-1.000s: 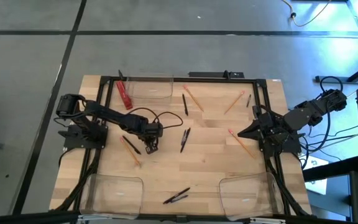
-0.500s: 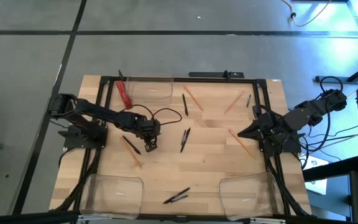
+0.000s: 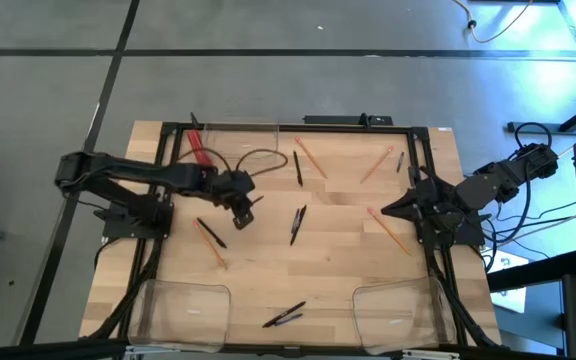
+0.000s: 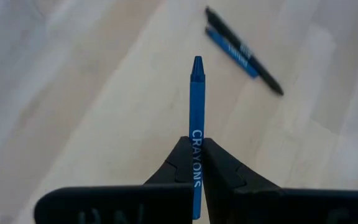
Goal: Sort crayons/erasers/pens/pencils in bins
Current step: Put the blue crayon into the top transparent bin
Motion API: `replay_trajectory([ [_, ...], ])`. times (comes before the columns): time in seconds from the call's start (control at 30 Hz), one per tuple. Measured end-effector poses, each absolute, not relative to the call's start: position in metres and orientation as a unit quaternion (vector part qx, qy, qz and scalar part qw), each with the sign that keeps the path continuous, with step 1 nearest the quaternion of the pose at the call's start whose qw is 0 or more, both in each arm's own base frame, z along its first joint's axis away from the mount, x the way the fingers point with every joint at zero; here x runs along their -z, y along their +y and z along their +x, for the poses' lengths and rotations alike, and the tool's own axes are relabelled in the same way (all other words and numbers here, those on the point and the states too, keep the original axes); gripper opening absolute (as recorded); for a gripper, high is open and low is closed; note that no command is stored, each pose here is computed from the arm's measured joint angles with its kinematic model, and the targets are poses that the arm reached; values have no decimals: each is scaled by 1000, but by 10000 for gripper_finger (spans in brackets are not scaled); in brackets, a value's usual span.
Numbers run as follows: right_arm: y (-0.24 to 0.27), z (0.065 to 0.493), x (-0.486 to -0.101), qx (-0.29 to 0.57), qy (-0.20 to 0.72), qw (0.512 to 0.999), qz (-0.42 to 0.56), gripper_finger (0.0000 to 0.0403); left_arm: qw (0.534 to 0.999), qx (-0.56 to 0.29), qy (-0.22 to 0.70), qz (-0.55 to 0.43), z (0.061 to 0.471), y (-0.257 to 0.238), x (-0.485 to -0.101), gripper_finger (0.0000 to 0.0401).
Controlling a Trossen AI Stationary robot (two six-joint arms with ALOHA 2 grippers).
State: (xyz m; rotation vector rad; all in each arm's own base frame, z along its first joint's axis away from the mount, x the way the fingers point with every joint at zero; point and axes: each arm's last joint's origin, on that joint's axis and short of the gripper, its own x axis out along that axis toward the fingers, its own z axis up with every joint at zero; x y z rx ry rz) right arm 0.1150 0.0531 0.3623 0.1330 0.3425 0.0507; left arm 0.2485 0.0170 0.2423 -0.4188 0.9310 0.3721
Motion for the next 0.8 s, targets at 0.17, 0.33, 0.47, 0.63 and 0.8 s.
replay_trajectory([
  [0.17,52,115,-362,-5,167,984,62,17,863,-199,439,-152,249,40,-284,0],
  [0.33,51,115,-361,8,169,984,56,17,865,-244,425,-110,241,78,-320,0],
  [0.47,51,115,-361,6,171,985,39,17,867,-264,418,-62,234,109,-336,0],
  [0.63,48,115,-361,49,160,986,21,17,850,-276,447,-33,225,141,-330,0],
  [0.8,45,115,-363,96,146,985,2,17,837,-272,475,-7,230,167,-315,0],
])
